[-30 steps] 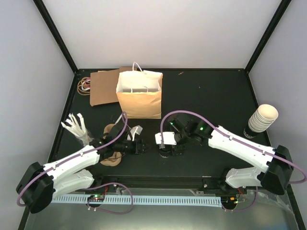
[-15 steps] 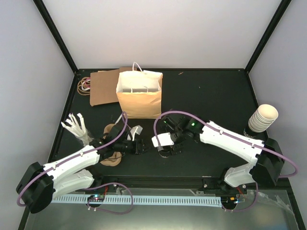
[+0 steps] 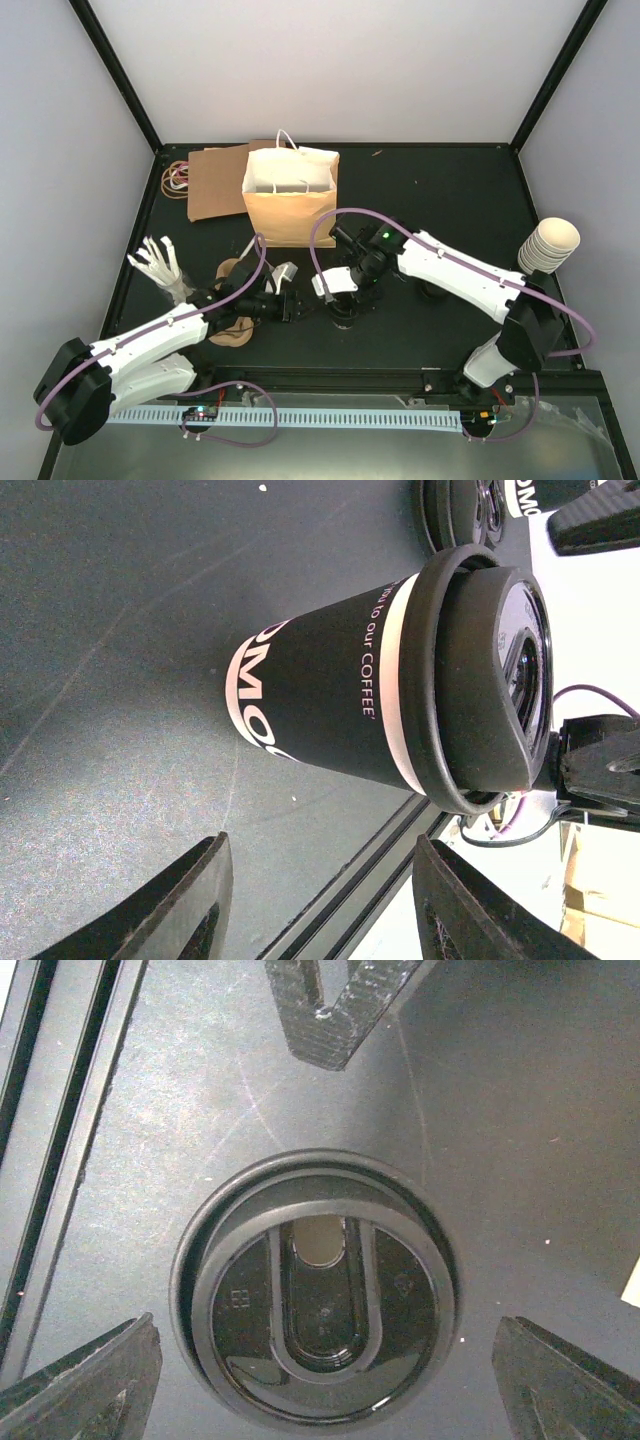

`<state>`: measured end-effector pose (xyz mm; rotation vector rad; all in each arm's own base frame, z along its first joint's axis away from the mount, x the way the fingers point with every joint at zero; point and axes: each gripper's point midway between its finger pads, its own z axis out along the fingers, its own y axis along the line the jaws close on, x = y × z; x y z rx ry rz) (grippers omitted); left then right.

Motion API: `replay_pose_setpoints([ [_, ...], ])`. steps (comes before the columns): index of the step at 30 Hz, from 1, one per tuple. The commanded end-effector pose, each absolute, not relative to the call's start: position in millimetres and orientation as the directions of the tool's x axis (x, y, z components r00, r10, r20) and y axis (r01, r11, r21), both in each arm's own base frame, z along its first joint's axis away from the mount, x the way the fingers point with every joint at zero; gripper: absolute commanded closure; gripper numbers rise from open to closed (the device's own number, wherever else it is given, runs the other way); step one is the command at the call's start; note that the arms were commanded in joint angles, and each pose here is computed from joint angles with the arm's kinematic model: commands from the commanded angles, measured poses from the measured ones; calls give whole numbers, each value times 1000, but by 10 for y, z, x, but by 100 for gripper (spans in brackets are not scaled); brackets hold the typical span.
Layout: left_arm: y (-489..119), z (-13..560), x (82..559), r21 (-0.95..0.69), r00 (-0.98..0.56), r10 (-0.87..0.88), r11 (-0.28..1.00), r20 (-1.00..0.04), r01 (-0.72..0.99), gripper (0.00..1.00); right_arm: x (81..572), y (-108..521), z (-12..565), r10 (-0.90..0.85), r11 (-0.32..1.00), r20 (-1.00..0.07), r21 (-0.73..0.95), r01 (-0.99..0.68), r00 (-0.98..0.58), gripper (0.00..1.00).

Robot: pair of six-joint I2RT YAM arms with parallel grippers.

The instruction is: Pack the takeout coffee

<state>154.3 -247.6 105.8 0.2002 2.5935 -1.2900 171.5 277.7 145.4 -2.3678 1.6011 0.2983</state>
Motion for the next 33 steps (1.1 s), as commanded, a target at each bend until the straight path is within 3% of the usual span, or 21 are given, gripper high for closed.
replay_pose_setpoints([
  [1,-2530,1163,1543,-770,-953,41,579,-299,267,48,1662,2754,1457,-879,-364,-314,-45,-930,359,7],
  [15,-2531,1147,1558,-766,-953,45,583,-301,269,47,1755,2795,1349,-891,-353,-287,-52,-934,352,9],
  [33,-2534,1143,1575,-765,-953,45,585,-300,269,47,1739,2875,1365,-906,-304,-309,2,-953,288,20],
])
